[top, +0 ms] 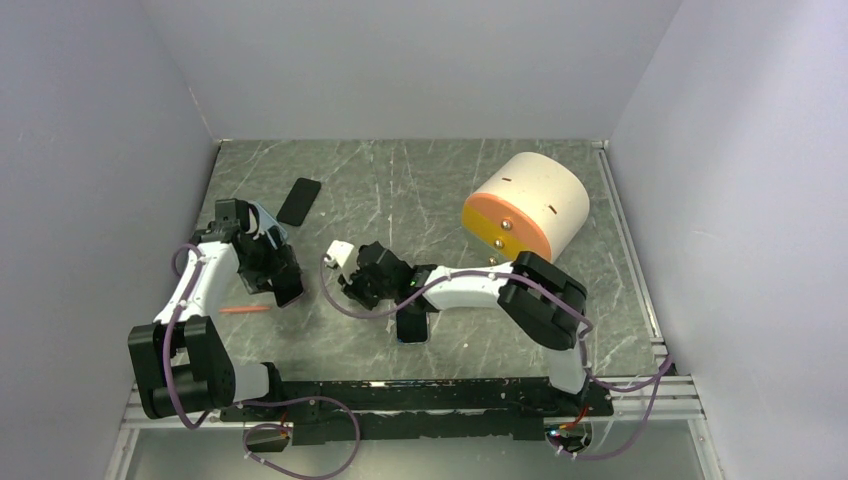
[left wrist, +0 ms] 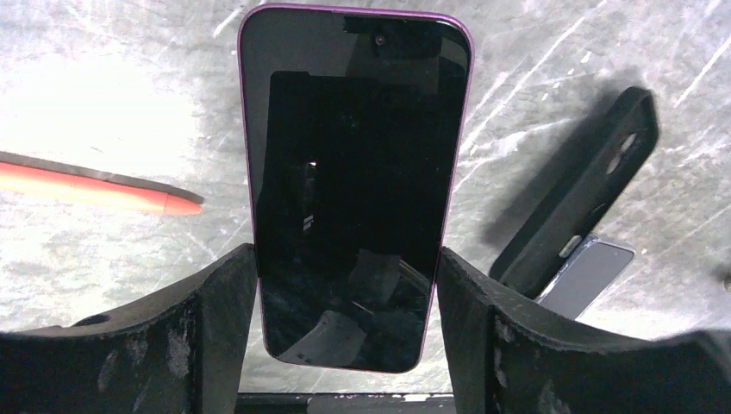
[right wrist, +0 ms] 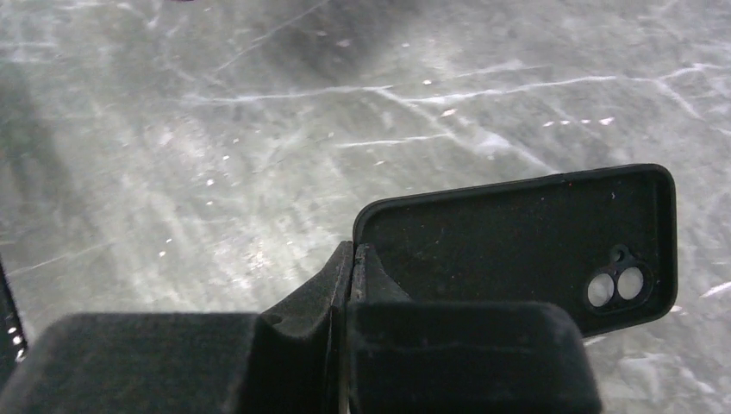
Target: Put the phone into the phone case
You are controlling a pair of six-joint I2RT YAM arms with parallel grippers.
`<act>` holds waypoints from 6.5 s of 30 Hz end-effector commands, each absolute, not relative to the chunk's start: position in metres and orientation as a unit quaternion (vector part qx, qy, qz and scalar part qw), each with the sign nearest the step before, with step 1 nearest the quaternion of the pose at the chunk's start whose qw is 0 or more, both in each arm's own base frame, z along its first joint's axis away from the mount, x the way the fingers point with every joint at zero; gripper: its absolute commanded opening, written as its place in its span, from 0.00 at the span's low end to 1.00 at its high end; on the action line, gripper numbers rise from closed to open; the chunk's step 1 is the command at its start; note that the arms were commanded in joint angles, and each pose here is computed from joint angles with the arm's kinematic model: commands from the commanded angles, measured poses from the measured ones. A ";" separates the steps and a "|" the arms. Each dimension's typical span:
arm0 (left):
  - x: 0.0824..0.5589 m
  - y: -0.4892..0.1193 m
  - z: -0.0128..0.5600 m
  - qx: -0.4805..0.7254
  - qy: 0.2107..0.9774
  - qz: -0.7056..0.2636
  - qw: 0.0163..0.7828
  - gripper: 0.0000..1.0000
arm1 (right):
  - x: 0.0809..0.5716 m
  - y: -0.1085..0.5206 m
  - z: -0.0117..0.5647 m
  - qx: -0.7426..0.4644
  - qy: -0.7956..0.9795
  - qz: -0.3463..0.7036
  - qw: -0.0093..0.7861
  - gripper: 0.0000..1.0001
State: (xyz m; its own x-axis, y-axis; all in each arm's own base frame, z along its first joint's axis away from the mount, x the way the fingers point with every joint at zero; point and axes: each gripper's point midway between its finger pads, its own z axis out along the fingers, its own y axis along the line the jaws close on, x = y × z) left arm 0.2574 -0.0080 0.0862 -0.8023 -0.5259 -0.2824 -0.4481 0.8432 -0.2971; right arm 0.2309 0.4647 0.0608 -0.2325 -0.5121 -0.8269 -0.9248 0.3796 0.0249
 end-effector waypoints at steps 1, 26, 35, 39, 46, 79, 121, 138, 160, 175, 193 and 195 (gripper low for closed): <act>0.279 -0.017 0.104 -0.236 0.935 -0.150 0.216 0.39 | 0.207 0.478 0.073 -0.503 0.708 0.296 0.398 0.00; 0.292 -0.100 0.115 -0.063 0.951 -0.192 0.232 0.38 | 0.198 0.385 0.195 -0.283 0.739 0.338 0.510 0.99; 0.287 -0.148 0.104 0.012 0.956 -0.198 0.218 0.37 | 0.186 0.327 0.226 -0.188 0.731 0.372 0.540 0.99; 0.285 -0.166 0.092 0.037 0.960 -0.196 0.199 0.37 | 0.185 0.314 0.229 -0.163 0.733 0.373 0.545 0.99; 0.278 -0.185 0.079 0.057 0.963 -0.182 0.189 0.37 | 0.186 0.306 0.237 -0.155 0.733 0.367 0.552 0.99; 0.259 -0.181 0.055 0.046 0.978 -0.117 0.169 0.57 | 0.191 0.301 0.209 -0.125 0.768 0.339 0.528 0.99; 0.292 -0.120 0.089 -0.179 0.936 -0.256 0.160 0.80 | 0.177 0.384 0.147 -0.369 0.773 0.297 0.421 0.95; 0.285 -0.112 0.056 -0.217 0.923 -0.304 0.097 0.76 | 0.190 0.427 0.086 -0.441 0.783 0.145 0.413 0.98; 0.280 -0.115 0.047 -0.214 0.923 -0.310 0.072 0.73 | 0.207 0.423 0.046 -0.459 0.790 0.075 0.400 0.83; 0.276 -0.117 0.044 -0.216 0.922 -0.314 0.069 0.67 | 0.211 0.421 0.052 -0.433 0.804 0.116 0.391 0.40; 0.273 -0.128 0.048 -0.212 0.910 -0.349 0.069 0.66 | 0.225 0.424 0.062 -0.368 0.829 0.150 0.393 0.41; 0.271 -0.130 0.048 -0.210 0.910 -0.352 0.067 0.68 | 0.226 0.425 0.064 -0.364 0.829 0.156 0.396 0.40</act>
